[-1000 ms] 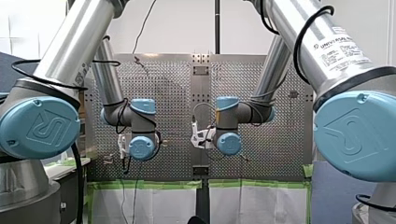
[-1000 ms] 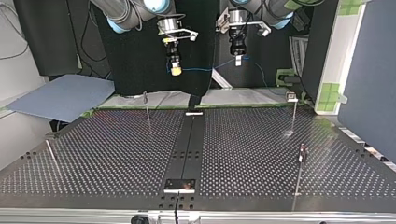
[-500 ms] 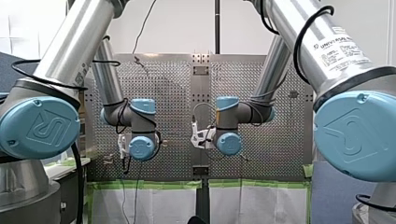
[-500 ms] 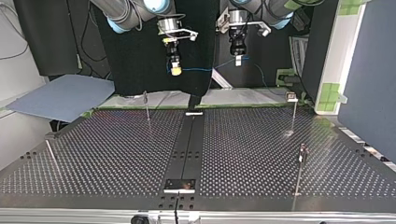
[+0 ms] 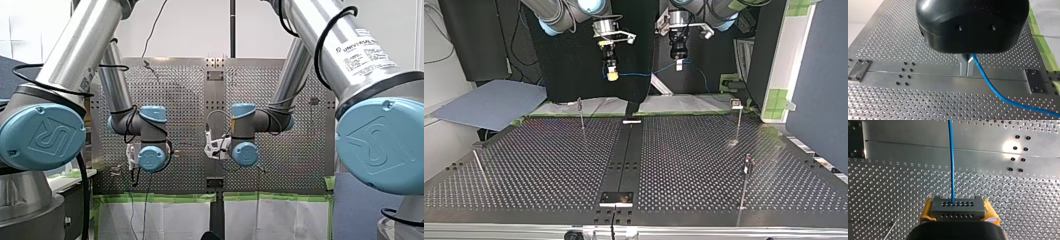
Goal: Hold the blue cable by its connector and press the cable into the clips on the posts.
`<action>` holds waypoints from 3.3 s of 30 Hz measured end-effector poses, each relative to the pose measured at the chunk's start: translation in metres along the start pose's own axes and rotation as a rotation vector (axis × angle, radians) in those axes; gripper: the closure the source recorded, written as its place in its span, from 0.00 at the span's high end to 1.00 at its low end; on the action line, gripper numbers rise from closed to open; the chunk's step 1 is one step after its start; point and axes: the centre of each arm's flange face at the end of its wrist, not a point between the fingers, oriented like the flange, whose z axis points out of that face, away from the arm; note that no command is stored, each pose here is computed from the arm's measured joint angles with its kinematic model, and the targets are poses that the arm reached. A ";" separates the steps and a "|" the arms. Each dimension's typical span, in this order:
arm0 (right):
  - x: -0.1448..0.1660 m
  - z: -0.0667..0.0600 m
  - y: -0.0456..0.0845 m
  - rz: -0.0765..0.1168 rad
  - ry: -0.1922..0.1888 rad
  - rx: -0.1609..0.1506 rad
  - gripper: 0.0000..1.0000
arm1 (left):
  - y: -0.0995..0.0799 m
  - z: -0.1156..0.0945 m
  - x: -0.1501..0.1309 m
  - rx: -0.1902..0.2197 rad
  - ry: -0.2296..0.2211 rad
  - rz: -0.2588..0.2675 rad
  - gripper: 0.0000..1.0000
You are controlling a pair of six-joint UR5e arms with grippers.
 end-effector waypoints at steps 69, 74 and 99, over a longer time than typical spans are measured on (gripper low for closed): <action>-0.053 -0.017 -0.008 -0.033 -0.109 0.021 0.00 | 0.016 -0.008 0.043 -0.008 0.103 0.068 0.00; -0.064 -0.020 -0.008 -0.039 -0.129 0.023 0.00 | 0.016 -0.009 0.046 -0.009 0.109 0.072 0.00; -0.065 -0.021 -0.008 -0.040 -0.133 0.024 0.00 | 0.016 -0.009 0.046 -0.009 0.110 0.073 0.00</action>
